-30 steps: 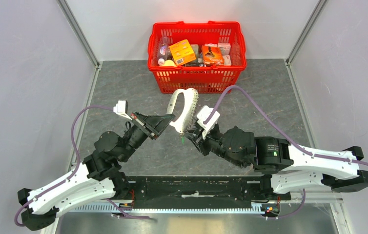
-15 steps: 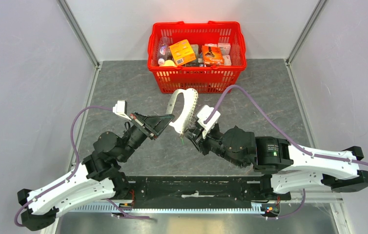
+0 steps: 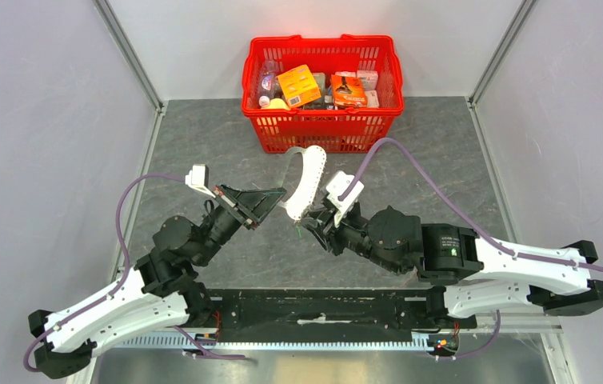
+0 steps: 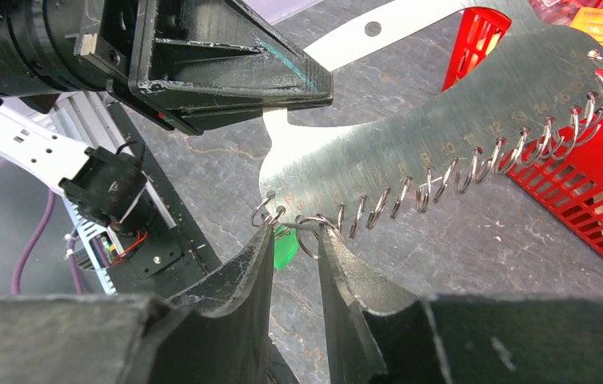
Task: Put the keys on the keyring
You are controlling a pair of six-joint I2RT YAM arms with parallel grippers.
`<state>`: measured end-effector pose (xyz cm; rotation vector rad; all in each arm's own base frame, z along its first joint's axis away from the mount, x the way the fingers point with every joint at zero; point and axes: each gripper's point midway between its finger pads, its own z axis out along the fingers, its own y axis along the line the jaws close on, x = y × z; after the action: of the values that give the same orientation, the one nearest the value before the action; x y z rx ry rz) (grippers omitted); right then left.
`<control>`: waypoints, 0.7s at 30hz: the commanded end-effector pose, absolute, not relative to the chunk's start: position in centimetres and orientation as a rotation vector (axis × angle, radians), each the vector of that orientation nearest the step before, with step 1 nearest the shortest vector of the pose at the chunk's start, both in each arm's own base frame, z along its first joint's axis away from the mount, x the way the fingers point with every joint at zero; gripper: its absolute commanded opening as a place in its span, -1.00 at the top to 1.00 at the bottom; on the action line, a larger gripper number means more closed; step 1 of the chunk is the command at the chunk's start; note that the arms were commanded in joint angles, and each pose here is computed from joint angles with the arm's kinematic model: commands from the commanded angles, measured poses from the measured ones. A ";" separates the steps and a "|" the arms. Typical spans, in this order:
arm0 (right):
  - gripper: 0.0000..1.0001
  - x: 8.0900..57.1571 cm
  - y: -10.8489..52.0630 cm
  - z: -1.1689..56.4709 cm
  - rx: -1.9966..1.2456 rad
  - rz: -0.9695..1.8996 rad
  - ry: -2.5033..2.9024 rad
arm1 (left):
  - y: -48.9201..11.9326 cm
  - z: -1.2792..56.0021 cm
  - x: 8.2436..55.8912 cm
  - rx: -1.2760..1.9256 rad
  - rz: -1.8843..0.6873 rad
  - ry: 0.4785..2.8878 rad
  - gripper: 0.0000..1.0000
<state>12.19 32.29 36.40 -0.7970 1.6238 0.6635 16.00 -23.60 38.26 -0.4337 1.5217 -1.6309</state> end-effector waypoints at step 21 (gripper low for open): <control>0.13 11.3 32.4 40.2 -0.626 0.861 1.653 | -23.4 41.3 14.6 -0.409 -1.755 1.446 0.95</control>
<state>11.31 32.44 37.34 -0.7082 1.6801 0.7876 15.69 -23.74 38.58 -0.4182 1.5158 -1.6531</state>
